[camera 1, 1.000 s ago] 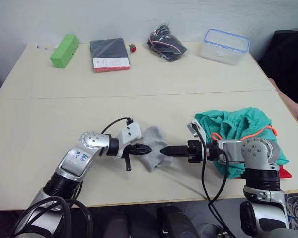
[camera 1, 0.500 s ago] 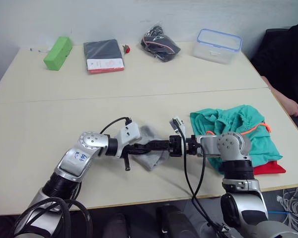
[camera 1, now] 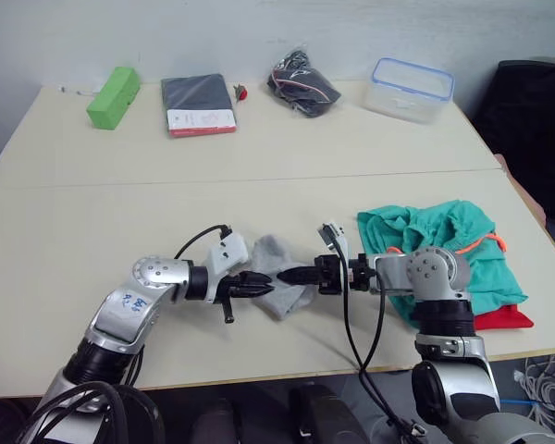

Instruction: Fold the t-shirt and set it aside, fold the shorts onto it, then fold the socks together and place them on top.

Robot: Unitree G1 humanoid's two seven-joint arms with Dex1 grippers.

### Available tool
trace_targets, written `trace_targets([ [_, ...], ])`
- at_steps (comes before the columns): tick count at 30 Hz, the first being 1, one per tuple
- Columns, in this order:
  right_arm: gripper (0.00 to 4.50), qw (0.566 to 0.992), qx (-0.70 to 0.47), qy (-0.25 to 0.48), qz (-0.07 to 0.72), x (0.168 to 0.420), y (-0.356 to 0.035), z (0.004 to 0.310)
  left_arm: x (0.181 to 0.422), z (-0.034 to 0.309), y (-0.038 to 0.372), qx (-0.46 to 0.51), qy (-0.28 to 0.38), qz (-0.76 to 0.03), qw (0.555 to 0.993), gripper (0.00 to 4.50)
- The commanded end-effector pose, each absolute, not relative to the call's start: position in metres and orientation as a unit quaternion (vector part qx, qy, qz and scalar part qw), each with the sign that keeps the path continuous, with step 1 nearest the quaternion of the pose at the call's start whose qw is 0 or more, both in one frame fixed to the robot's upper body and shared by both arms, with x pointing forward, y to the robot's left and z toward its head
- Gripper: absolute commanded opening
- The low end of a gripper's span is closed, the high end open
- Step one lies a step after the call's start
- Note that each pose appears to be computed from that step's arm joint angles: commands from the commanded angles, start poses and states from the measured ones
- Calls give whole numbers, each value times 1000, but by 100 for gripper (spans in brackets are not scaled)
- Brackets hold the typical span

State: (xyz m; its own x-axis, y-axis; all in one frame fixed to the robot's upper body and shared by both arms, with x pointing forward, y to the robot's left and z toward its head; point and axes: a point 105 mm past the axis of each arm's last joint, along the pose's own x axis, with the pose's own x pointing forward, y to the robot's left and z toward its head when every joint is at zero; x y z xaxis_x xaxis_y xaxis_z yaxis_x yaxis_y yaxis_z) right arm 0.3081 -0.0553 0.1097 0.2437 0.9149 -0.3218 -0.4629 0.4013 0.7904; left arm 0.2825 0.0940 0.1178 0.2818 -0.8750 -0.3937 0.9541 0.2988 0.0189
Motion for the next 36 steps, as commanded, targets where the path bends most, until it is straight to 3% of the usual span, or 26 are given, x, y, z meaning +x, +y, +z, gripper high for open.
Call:
trace_targets([
  [1, 16, 745, 297, 388, 453, 308, -71, 116, 269, 147, 100, 91, 116, -598, 788, 173],
  [10, 16, 767, 287, 239, 521, 286, -113, 195, 255, 195, 116, 21, 76, -627, 775, 445],
  [14, 16, 788, 294, 179, 510, 270, -157, 229, 254, 200, 112, 25, 62, -640, 765, 450],
  [19, 16, 850, 329, 142, 385, 251, -231, 248, 254, 209, 101, 22, 38, -663, 748, 450],
  [23, 16, 884, 368, 147, 250, 247, -283, 226, 254, 209, 97, 27, 31, -674, 738, 450],
  [32, 16, 911, 360, 184, 81, 263, -338, 152, 259, 209, 99, 44, 28, -664, 746, 450],
  [36, 143, 915, 341, 203, 77, 266, -343, 134, 257, 208, 101, 40, 38, -664, 745, 450],
])
